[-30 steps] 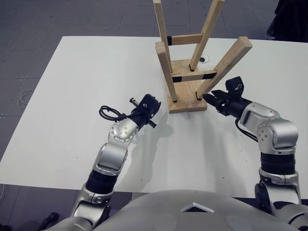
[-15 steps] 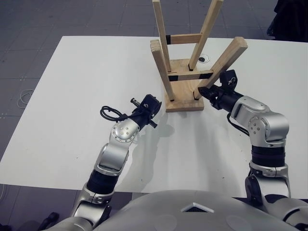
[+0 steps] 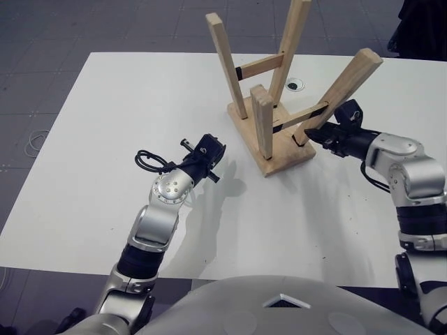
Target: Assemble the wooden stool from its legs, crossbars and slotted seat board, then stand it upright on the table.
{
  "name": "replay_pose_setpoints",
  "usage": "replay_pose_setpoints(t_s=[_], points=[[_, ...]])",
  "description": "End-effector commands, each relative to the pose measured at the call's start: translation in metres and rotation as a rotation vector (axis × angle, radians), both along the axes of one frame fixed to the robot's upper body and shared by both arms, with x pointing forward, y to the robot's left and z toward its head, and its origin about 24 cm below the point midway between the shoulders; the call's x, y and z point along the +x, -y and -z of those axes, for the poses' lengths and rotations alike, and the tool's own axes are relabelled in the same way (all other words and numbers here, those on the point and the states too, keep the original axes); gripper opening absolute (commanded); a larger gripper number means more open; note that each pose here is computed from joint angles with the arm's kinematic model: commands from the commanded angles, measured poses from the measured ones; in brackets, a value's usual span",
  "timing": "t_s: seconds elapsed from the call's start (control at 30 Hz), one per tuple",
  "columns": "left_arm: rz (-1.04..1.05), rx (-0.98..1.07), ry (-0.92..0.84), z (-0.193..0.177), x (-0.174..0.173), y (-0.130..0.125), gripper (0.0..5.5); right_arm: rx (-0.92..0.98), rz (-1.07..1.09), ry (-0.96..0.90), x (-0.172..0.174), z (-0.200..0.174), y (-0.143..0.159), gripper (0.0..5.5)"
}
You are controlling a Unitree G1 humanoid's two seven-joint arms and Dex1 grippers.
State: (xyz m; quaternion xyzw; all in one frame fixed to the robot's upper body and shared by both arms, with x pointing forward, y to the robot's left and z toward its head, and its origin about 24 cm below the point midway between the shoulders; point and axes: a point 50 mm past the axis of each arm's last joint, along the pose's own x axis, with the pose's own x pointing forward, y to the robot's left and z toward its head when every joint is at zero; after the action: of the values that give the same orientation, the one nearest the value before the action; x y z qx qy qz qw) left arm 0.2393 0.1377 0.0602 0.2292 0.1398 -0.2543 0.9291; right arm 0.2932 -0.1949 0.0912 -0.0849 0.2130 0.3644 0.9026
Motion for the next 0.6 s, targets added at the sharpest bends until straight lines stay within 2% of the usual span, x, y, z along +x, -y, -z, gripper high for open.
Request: replay_pose_setpoints(t_s=[0.03,0.17,0.27,0.43,0.6], points=[[-0.007,0.023,0.009,-0.001,0.004,-0.012,1.36,0.017,-0.161,0.034,0.001,-0.006,-0.007,1.24],[-0.019,0.035,0.01,-0.001,0.007,-0.022,1.36,0.031,-0.299,0.043,-0.012,0.001,-0.013,1.24],[-0.027,0.048,0.001,0.001,0.006,-0.031,1.36,-0.029,-0.36,0.068,-0.009,0.009,-0.006,1.24],[-0.012,0.075,-0.028,0.004,-0.002,-0.041,1.36,-0.066,-0.288,0.134,0.013,0.01,0.002,1.24],[-0.022,0.091,-0.06,0.01,-0.01,-0.049,1.36,-0.026,-0.255,0.12,0.01,0.009,0.002,1.24]])
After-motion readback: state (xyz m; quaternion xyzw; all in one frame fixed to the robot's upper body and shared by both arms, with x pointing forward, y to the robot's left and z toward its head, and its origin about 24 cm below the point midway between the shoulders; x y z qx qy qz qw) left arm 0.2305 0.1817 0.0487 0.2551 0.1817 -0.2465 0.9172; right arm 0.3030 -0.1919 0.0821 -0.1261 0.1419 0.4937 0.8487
